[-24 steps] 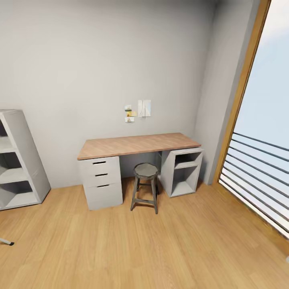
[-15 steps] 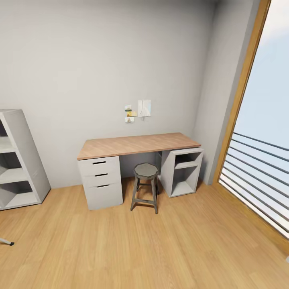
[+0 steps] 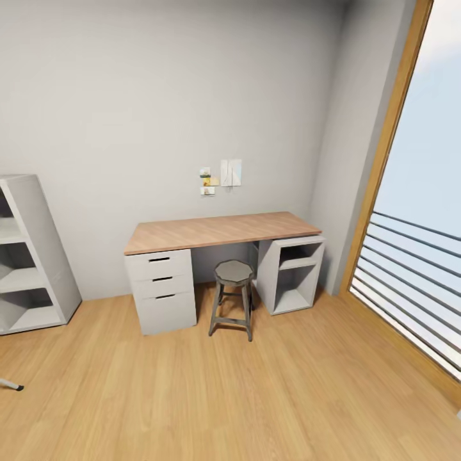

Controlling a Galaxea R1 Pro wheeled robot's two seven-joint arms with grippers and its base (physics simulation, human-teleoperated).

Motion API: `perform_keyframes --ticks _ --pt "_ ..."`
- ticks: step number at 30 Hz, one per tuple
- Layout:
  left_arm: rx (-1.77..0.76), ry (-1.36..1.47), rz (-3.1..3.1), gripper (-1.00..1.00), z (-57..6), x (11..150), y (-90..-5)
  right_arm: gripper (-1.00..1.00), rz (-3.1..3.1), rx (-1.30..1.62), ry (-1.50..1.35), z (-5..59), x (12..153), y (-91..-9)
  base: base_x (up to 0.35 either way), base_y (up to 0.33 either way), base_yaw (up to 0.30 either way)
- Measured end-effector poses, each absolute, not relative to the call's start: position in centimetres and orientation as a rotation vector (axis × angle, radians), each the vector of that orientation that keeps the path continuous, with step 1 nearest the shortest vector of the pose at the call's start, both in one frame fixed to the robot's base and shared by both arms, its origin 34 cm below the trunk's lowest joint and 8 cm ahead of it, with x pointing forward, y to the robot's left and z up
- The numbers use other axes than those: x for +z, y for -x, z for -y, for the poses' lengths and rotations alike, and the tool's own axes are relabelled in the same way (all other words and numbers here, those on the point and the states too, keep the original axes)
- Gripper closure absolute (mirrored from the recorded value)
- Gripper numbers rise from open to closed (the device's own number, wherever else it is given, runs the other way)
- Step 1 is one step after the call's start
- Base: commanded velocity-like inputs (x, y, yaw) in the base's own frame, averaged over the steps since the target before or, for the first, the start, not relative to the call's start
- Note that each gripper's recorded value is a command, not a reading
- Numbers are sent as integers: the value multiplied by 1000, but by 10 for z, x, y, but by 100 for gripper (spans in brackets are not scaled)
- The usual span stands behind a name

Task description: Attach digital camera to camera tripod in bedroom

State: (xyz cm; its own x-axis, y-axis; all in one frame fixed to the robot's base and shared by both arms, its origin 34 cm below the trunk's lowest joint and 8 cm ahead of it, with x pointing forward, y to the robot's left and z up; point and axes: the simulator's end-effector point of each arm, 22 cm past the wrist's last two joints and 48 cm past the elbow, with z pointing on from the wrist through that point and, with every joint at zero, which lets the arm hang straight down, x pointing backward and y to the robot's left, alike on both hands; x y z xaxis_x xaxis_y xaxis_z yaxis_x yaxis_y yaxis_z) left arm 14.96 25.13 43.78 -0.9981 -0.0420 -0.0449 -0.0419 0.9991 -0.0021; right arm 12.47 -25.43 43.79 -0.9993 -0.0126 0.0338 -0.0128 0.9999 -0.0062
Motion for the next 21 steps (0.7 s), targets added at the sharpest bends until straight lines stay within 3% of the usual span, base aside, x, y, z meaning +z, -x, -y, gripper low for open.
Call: perform_keyframes --ticks 21 --pt "-4 65 -3095 -100 -250 438 -150 -100 3109 14 -18 256 438 -125 0 0 236"
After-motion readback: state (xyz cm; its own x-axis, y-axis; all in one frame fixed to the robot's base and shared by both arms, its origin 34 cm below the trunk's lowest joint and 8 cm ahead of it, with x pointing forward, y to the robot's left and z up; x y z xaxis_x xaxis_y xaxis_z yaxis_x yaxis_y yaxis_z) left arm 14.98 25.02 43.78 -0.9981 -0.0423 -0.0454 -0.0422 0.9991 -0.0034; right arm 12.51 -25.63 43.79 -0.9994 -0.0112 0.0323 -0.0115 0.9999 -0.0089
